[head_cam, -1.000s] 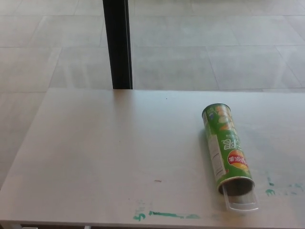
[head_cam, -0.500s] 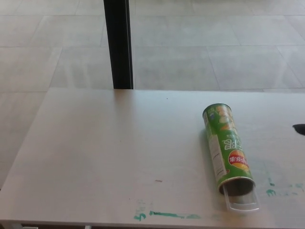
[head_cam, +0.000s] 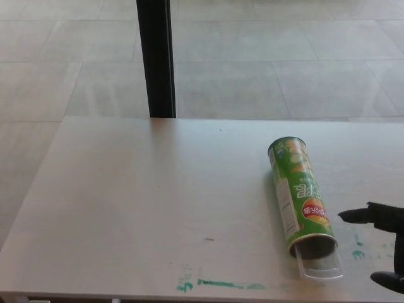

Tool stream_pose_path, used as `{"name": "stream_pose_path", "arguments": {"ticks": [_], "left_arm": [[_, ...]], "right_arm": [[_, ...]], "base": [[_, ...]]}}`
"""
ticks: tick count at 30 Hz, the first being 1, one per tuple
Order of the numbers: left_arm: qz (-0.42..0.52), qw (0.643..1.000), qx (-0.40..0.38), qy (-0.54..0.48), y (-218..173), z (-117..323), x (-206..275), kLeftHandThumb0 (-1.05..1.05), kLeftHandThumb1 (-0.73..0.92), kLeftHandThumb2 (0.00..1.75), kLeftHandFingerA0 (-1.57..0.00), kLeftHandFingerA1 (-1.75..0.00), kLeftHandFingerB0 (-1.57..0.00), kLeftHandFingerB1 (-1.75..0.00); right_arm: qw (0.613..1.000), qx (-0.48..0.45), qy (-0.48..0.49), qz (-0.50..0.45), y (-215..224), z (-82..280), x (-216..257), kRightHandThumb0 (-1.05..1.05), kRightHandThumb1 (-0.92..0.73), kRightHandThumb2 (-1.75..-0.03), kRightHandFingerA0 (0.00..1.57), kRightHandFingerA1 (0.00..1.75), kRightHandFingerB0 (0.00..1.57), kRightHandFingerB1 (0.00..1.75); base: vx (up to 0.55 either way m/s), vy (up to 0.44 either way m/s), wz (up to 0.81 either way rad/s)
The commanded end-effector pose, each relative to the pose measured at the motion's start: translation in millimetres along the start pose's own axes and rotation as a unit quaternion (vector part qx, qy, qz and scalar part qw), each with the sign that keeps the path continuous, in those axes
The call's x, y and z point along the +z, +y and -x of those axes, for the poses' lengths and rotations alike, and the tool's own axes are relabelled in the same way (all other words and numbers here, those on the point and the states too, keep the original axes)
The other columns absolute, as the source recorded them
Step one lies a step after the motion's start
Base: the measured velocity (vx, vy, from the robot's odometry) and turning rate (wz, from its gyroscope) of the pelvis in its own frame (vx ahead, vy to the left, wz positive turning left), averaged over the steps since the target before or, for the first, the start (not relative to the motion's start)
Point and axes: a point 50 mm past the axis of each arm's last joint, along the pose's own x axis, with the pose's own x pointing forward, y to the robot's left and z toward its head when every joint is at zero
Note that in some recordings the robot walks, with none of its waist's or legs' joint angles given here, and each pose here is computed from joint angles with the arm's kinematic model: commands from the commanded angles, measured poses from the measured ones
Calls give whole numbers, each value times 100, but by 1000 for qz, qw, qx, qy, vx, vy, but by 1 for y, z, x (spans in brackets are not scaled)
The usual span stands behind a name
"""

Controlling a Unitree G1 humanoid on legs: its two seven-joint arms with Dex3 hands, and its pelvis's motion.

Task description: Use the finger on the right hand of the robot to pull out the chips tray kept inside a container in the middle of the desk

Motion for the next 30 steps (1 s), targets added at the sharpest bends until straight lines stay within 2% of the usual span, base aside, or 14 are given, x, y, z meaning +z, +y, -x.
{"name": "stream_pose_path", "arguments": {"ticks": [1, 4, 5, 8, 9, 10, 11, 16, 20, 21, 27, 28, 29, 30], "left_arm": [[-7, 1000, 13, -4, 17, 4, 4, -38, 75, 63, -47, -41, -36, -36], [-6, 1000, 12, -4, 17, 4, 4, -38, 75, 62, -46, -42, -36, -36], [-8, 1000, 13, -3, 16, 4, 3, -40, 74, 62, -49, -42, -37, -36], [-13, 1000, 9, -4, 16, 4, 4, -39, 76, 62, -47, -42, -36, -36], [-16, 1000, 10, -4, 16, 4, 4, -40, 75, 62, -48, -43, -37, -36], [-19, 1000, 10, -5, 17, 4, 4, -40, 75, 62, -48, -43, -37, -36], [-18, 1000, 10, -4, 16, 4, 4, -39, 75, 62, -48, -42, -37, -36], [-8, 1000, 9, -5, 15, 3, 4, -39, 75, 62, -48, -43, -37, -36], [-2, 1000, 6, -5, 16, 3, 4, -38, 76, 62, -46, -43, -36, -36], [-7, 1000, 8, -6, 16, 4, 4, -39, 75, 62, -48, -43, -37, -36], [-22, 1000, 3, -10, 14, 3, 6, -40, 75, 62, -48, -42, -37, -36], [-21, 1000, 4, -12, 14, 4, 7, -39, 75, 62, -46, -43, -37, -36], [-18, 1000, 6, -11, 14, 3, 7, -37, 76, 62, -48, -42, -37, -36], [-15, 1000, 8, -9, 14, 3, 7, -37, 76, 62, -48, -43, -37, -36]], "right_arm": [[983, 45, -17, 176, 8, -12, -2, -15, -50, -56, 83, 132, 41, 36], [976, 63, -20, 209, 9, -15, -2, -17, -53, -58, 78, 137, 38, 35], [973, 63, -24, 220, 9, -16, -3, -25, -49, -66, 81, 127, 37, 41], [964, 84, -21, 251, 12, -20, -5, -19, -55, -58, 75, 137, 37, 35], [964, 85, -21, 252, 12, -21, -6, -27, -51, -67, 78, 129, 36, 41], [963, 87, -21, 252, 13, -22, -7, -27, -51, -67, 78, 129, 36, 41], [963, 82, -25, 256, 14, -23, -8, -18, -53, -57, 78, 134, 41, 36], [965, 69, -37, 251, 17, -28, -8, -18, -53, -58, 77, 139, 39, 37], [964, 70, -40, 253, 23, -29, -8, -22, -52, -56, 81, 127, 44, 36], [964, 77, -42, 253, 26, -30, -7, -18, -54, -57, 77, 135, 41, 36], [961, 92, -41, 256, 39, -35, -8, -19, -56, -56, 76, 136, 39, 36], [959, 99, -39, 262, 40, -35, -8, -21, -57, -59, 73, 138, 36, 36], [958, 107, -37, 263, 42, -36, -8, -29, -53, -70, 76, 126, 34, 43], [958, 109, -38, 262, 44, -36, -8, -19, -58, -57, 75, 136, 38, 36]], "base": [[0, 0, 0], [0, 0, 0], [0, 0, 0], [0, 0, 0], [0, 0, 0], [0, 0, 0], [0, 0, 0], [0, 0, 0], [0, 0, 0], [0, 0, 0], [0, 0, 0], [0, 0, 0], [0, 0, 0], [0, 0, 0]]}}
